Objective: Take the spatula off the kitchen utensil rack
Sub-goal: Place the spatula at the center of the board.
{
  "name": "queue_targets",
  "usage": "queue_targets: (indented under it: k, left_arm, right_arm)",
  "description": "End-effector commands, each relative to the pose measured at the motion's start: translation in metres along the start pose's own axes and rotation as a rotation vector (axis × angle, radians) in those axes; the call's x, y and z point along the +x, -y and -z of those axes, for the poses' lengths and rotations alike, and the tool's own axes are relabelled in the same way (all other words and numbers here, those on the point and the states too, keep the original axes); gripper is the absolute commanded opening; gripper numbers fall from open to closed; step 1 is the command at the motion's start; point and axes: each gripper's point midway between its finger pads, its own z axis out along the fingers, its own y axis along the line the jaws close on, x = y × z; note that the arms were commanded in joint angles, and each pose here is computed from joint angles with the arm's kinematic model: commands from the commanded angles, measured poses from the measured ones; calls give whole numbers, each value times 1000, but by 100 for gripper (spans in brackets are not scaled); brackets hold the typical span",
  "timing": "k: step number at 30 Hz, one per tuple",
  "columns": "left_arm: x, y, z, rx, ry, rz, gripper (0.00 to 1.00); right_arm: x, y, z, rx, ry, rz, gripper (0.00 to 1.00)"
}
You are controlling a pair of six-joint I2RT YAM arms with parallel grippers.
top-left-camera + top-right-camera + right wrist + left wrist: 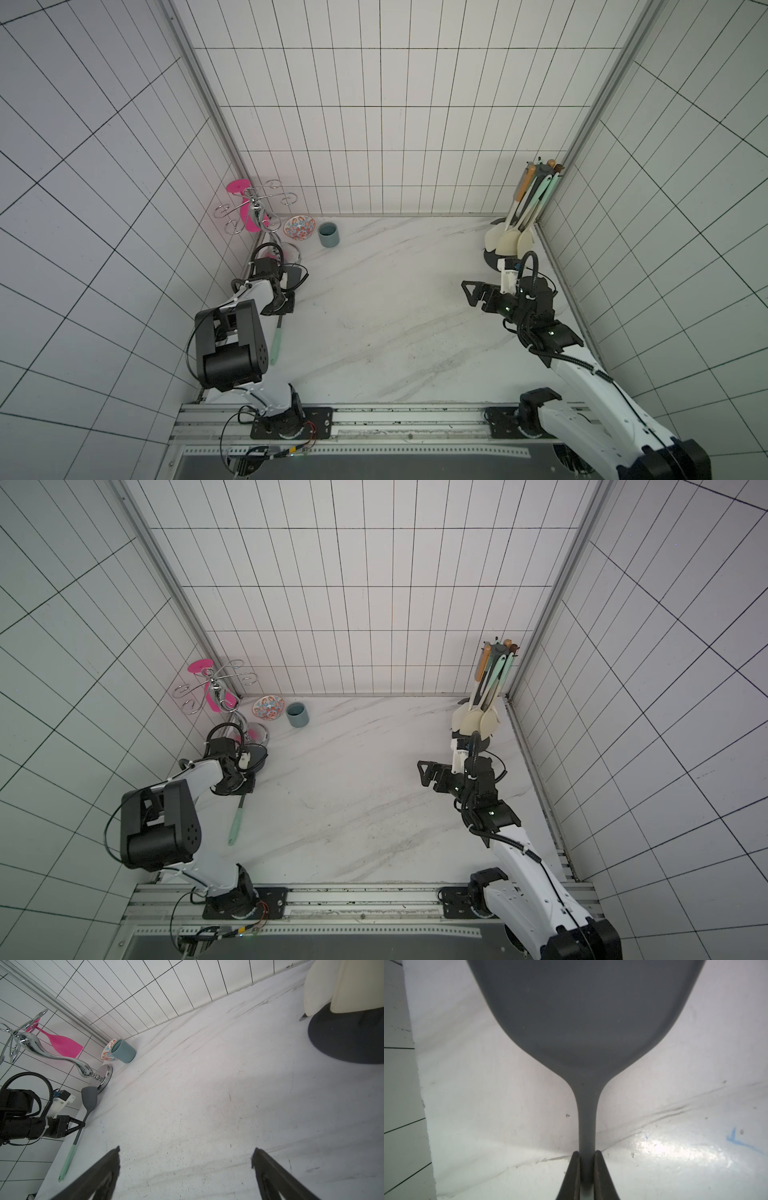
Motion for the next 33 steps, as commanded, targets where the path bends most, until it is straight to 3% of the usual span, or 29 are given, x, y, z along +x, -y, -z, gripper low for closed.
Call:
queue_targets:
  k: [1, 11, 20, 21, 22, 30, 31, 33]
  left_arm:
    - [-8, -9, 2, -42, 23, -7, 3]
    - [0, -11, -6, -63, 5, 35, 27]
    - [-2, -19, 1, -104, 20, 60, 37]
    - [-2, -20, 2, -114, 20, 59, 52]
    - [-2, -24, 4, -131, 22, 70, 54]
    - [-11, -27, 16, -139, 41, 94, 55]
    - [-17, -26, 21, -126, 53, 98, 59]
    - [-28, -25, 33, -108, 100, 115, 89]
  right_arm:
    - [14, 11, 0, 29, -21, 3, 99]
    - [15, 11, 0, 33, -24, 10, 99]
    - [15, 11, -1, 30, -27, 10, 99]
    - [15, 11, -1, 30, -28, 11, 99]
    - [15, 11, -1, 29, -27, 10, 99]
    - [15, 10, 1, 23, -25, 14, 99]
    - [14, 9, 1, 21, -25, 12, 99]
    - [14, 8, 0, 17, -26, 9, 99]
